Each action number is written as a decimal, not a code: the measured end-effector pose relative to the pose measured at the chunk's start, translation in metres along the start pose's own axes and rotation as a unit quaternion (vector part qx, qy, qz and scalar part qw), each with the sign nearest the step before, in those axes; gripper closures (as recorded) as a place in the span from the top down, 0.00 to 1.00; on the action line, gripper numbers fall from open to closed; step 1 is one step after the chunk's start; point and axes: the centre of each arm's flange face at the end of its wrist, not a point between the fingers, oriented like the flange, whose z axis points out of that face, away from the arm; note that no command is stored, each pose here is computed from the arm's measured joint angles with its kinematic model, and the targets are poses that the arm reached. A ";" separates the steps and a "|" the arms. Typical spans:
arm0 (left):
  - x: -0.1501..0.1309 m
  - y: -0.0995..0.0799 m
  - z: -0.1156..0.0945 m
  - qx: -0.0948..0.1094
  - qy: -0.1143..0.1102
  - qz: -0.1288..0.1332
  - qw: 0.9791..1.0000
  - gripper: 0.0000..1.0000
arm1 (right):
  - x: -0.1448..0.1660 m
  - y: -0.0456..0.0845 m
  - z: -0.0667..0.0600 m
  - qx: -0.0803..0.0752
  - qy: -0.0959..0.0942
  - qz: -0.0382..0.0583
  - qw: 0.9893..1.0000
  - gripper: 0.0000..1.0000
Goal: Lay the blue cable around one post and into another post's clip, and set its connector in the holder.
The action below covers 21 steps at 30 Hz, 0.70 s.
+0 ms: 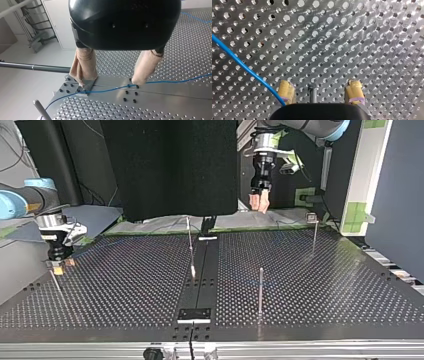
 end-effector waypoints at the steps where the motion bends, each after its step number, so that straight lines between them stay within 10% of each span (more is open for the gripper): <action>1: 0.000 0.000 0.000 0.000 0.001 0.000 1.000 1.00 | 0.000 0.000 0.000 0.000 0.000 0.000 1.000 0.99; 21: 0.006 0.006 0.001 -0.021 0.065 0.041 0.997 1.00 | 0.000 -0.002 0.000 0.001 0.000 0.000 1.000 0.99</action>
